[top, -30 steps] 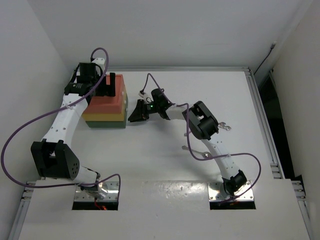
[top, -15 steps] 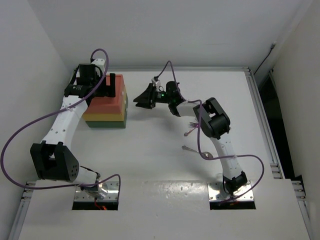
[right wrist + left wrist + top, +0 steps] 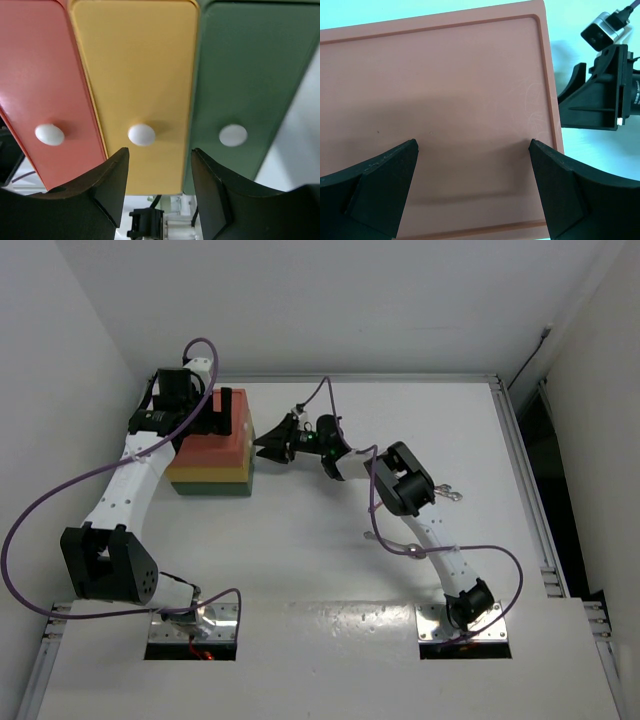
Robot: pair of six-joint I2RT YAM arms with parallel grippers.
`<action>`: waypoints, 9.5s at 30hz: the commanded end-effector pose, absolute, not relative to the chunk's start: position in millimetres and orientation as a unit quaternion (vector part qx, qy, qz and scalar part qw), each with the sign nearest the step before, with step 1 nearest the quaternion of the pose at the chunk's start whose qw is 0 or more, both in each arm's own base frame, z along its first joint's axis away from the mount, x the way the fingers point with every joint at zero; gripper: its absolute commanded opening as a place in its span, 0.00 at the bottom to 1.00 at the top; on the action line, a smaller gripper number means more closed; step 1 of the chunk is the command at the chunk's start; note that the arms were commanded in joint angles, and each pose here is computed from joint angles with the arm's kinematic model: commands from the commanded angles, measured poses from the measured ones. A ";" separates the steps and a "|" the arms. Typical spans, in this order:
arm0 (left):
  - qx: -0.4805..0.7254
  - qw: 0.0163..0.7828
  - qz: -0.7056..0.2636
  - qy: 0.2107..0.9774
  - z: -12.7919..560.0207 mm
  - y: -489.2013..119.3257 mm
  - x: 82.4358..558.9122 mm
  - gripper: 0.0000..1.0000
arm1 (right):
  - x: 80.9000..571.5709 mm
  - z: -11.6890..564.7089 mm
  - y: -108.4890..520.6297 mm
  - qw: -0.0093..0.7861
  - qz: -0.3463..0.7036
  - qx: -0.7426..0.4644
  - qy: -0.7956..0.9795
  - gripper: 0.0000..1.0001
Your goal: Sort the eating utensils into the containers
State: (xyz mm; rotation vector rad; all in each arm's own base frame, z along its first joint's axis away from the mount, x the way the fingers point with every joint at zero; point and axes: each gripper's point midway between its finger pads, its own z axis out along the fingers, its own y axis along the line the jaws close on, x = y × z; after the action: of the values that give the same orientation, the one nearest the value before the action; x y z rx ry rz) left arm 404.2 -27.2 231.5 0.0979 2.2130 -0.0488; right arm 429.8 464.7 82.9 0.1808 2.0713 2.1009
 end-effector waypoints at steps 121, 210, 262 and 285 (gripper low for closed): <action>0.056 0.379 -0.025 0.923 194.8 -32.5 362.5 1.00 | 420.4 108.6 199.0 0.255 0.355 -0.197 0.877 0.43; 0.060 0.461 -0.001 0.885 252.9 -38.0 366.1 1.00 | 411.7 241.7 415.6 0.293 0.442 -0.314 0.788 0.00; 0.029 0.461 0.018 0.887 243.1 -29.0 369.7 1.00 | 365.8 27.5 96.2 0.176 0.121 0.015 0.977 0.23; 0.031 0.457 0.025 0.889 234.7 -27.0 369.5 1.00 | 360.8 4.5 96.8 0.130 0.098 0.003 0.987 0.29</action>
State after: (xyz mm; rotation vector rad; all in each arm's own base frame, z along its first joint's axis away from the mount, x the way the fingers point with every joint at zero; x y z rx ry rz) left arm 373.8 -36.2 234.6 0.0952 2.1942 0.0258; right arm 353.6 96.7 -2.4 0.0233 2.8830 0.3116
